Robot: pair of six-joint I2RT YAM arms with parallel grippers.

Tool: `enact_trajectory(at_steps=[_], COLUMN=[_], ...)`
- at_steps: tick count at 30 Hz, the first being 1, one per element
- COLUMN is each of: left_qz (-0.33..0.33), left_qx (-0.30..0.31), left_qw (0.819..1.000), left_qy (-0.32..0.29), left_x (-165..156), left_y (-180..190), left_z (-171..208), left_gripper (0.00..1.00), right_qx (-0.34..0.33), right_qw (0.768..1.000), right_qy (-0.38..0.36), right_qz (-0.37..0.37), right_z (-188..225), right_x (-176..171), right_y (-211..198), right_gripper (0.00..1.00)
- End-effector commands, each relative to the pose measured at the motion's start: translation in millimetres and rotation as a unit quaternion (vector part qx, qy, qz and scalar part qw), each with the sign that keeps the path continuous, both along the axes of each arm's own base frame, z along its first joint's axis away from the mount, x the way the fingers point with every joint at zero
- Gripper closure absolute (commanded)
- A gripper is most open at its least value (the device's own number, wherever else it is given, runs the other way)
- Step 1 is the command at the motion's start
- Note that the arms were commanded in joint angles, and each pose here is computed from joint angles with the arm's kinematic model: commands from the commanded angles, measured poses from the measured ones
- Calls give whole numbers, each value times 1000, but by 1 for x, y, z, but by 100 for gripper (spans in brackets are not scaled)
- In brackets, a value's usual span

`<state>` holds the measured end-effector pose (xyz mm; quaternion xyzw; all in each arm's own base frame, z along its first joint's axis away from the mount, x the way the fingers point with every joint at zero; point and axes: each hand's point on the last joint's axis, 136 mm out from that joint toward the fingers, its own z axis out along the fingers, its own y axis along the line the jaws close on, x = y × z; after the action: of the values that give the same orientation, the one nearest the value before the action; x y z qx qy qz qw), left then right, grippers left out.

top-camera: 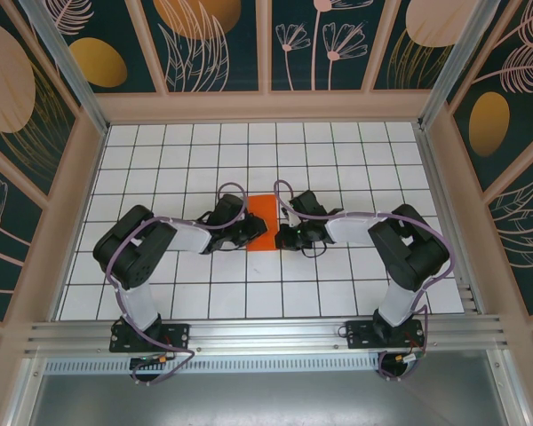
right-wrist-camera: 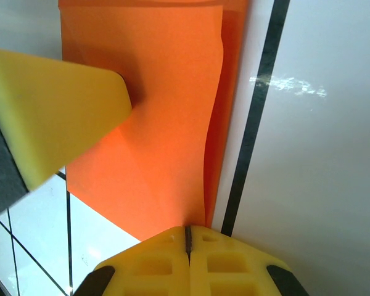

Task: Fold a paper plane with a square sheet of paper (pick it up from the middle)

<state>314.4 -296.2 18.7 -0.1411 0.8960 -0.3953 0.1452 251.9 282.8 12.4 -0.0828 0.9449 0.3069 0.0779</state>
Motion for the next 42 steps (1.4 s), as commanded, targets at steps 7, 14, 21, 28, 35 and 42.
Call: enact_trajectory(at_steps=[7,14,21,28,35,42], left_qz=[44,32,27,25,25,29], left_qx=[141,145,125,120,120,124], left_qw=[989,989,992,992,992,992], left_qy=[-10,-3,17,20,22,27], left_x=[29,26,14,10,10,9], left_y=[56,56,54,54,54,56], left_z=[-26,-36,-50,-53,-54,-58], left_gripper=[82,83,84,84,84,84], right_qx=[-163,-138,-14,5,-6,-30], right_qw=[984,989,999,999,999,998], right_qy=[72,50,-30,-36,-18,4], right_qz=[-27,-26,-20,7,42,54], right_z=[-59,-43,38,49,30,8], right_x=[-39,-26,27,40,37,31], right_y=[-71,-58,3,25,47,47], right_gripper=[100,100,97,92,92,92])
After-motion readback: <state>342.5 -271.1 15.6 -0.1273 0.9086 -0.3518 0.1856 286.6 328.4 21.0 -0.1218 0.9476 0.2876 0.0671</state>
